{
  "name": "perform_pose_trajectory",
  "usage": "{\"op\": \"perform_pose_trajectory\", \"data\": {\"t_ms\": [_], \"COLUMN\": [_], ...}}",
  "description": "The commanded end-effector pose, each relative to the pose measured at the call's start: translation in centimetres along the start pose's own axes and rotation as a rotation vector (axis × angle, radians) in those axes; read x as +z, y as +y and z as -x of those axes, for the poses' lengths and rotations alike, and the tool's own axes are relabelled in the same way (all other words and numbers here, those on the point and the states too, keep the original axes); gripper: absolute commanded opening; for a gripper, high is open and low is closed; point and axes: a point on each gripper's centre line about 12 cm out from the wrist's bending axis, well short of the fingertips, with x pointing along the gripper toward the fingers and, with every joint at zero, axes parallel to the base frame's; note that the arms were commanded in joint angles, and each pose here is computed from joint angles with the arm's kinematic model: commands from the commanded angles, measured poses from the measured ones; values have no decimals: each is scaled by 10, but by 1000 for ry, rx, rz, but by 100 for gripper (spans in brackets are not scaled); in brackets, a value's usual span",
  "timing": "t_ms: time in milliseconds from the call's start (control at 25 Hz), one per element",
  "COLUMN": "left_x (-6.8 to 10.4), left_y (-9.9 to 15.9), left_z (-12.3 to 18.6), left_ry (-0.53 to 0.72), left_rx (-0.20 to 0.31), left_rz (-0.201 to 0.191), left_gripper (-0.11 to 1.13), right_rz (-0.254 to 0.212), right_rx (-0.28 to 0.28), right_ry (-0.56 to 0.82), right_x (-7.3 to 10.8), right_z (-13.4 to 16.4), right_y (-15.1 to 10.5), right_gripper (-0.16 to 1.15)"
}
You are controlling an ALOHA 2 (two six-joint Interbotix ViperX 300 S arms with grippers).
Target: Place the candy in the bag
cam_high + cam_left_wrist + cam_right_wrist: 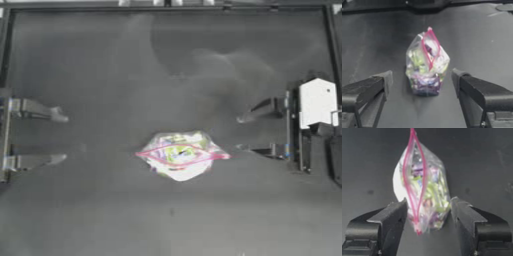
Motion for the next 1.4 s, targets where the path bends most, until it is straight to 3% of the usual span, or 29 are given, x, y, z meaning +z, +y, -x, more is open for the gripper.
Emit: {"op": "perform_pose_trajectory", "data": {"t_ms": [40, 1400], "left_x": [7, 9], "left_y": [1, 7], "left_z": [3, 24], "left_ry": [-20, -115], "left_rx": [7, 48], "left_rz": [-4, -3], "left_gripper": [100, 100], "right_rz": [13, -1], "right_rx": [-1, 6], "right_ry": [-33, -119], "right_x": [6, -14], "right_z": [6, 41], "right_y": [-1, -5], "right_gripper": [87, 87]}}
